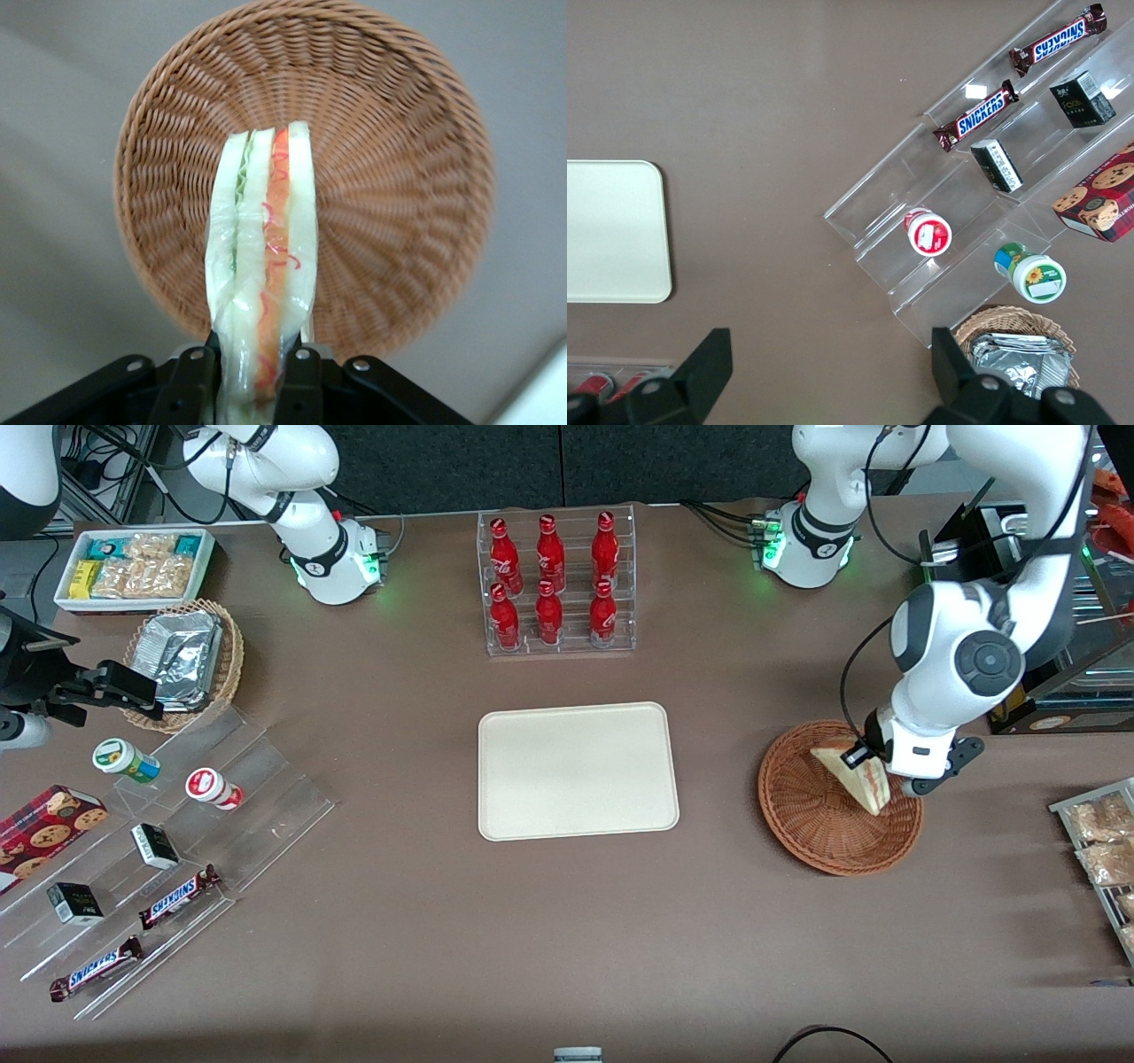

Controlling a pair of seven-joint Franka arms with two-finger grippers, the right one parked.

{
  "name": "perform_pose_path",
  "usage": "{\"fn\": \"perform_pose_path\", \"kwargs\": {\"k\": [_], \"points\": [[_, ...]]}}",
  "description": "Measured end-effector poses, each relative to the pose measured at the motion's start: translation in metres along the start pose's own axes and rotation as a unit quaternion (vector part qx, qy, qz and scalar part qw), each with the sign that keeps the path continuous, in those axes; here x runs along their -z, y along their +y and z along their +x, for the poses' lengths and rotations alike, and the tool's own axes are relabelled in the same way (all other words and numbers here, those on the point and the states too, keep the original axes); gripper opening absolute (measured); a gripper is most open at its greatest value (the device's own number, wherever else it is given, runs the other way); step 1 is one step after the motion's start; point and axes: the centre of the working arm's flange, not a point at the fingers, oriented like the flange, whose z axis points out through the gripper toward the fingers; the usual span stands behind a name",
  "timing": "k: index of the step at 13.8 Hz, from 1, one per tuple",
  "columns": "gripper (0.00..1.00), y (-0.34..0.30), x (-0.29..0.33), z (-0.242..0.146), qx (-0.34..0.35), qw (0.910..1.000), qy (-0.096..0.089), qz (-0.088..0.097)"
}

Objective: Place sandwich from basket to tray
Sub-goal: 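Close the left gripper on the wrapped sandwich and lift it, then carry the sandwich with the left gripper over the white tray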

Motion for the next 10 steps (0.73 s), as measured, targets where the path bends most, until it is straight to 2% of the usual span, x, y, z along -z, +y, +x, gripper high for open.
{"fn": "perform_pose_path", "kwargs": {"k": [2, 5, 7, 10], "points": [[0.25, 0.029, 0.048, -0.021, -0.031, 0.9994, -0.007, 0.011], [0.25, 0.073, 0.077, -0.065, -0.086, 0.9961, -0.01, 0.019], [0.25, 0.1, 0.081, -0.094, -0.122, 0.9924, -0.007, 0.016], [0.25, 0.154, 0.068, -0.141, -0.175, 0.9844, -0.014, 0.008]]}}
